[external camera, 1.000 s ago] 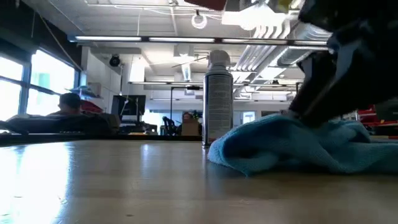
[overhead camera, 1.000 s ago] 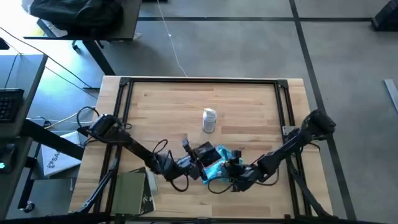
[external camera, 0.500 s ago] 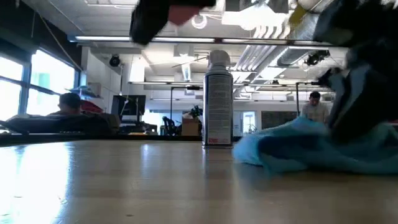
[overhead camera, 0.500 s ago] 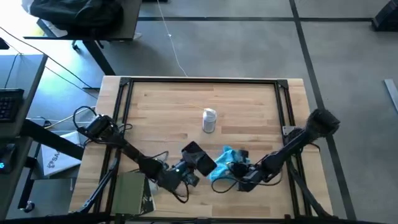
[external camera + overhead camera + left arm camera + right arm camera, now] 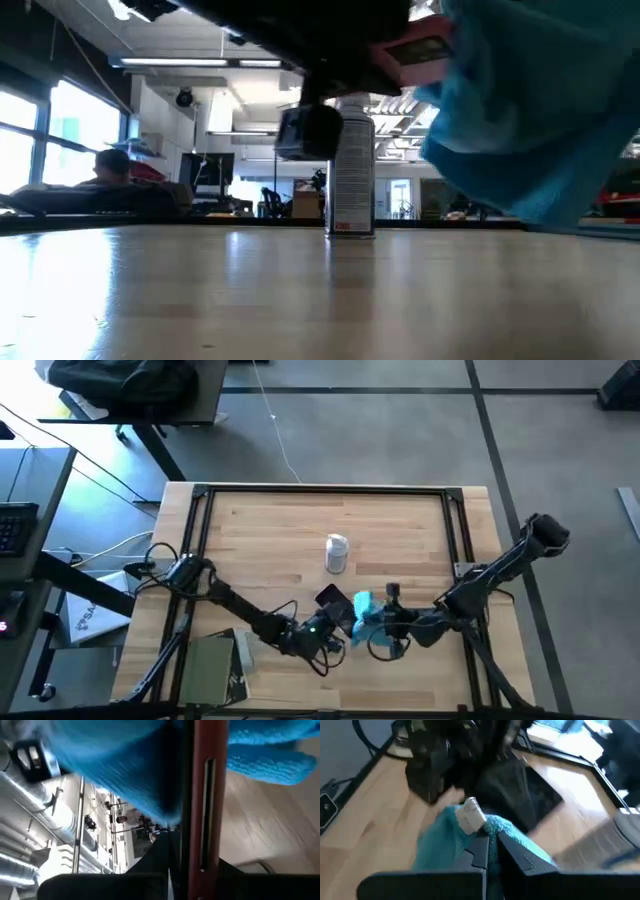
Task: Apply microfiber cloth
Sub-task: Wipe the pink cellphone with a blue microfiber cloth
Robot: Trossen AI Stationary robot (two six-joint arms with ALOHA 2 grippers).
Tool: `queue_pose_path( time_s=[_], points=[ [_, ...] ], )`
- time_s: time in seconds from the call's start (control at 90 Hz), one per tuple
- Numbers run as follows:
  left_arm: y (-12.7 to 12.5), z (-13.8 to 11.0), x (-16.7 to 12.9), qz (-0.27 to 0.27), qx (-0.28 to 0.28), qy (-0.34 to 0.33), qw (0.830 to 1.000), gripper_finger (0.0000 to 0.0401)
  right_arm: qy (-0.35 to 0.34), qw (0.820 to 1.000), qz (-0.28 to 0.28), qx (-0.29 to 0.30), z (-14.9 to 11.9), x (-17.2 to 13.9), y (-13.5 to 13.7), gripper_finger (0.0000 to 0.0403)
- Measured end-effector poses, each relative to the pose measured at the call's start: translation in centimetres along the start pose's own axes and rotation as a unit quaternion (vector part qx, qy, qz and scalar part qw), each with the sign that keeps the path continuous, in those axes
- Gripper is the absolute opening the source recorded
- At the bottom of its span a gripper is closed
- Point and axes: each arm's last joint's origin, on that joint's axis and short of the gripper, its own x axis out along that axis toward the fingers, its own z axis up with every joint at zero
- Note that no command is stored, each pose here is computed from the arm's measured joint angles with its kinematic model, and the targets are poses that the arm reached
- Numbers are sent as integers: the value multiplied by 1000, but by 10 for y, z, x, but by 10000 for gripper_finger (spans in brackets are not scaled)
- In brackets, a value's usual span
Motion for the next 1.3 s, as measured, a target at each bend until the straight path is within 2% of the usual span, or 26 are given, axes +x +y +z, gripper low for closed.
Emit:
queue_pose_path(
  time_s=[0.167,0.233,0.4,0.567,0.756,0.867,0.978,1.133,1.3],
  points=[
    [8,15,5,14,1,-19,1000,1,-7,1000,11,4,-3,25,1,0],
    [10,19,5,17,-2,-33,999,1,-11,999,35,7,-4,31,6,0],
    [15,21,4,24,0,-48,999,1,-27,997,68,7,-2,31,13,0],
    [22,24,4,41,-16,-85,995,1,-29,995,98,1,2,14,18,0],
    [32,25,3,77,-11,-119,990,1,-6,993,120,17,5,-25,9,0],
    [36,25,5,88,-9,-150,985,1,1,995,99,30,5,-44,-1,0],
    [37,24,10,92,-12,-187,978,1,-6,996,87,22,6,-48,-4,0],
    [36,20,21,86,-22,-224,970,1,-2,996,84,4,5,-39,-2,0],
    [29,12,38,56,-18,-244,968,1,18,997,68,-14,-1,-26,2,0]
  ],
)
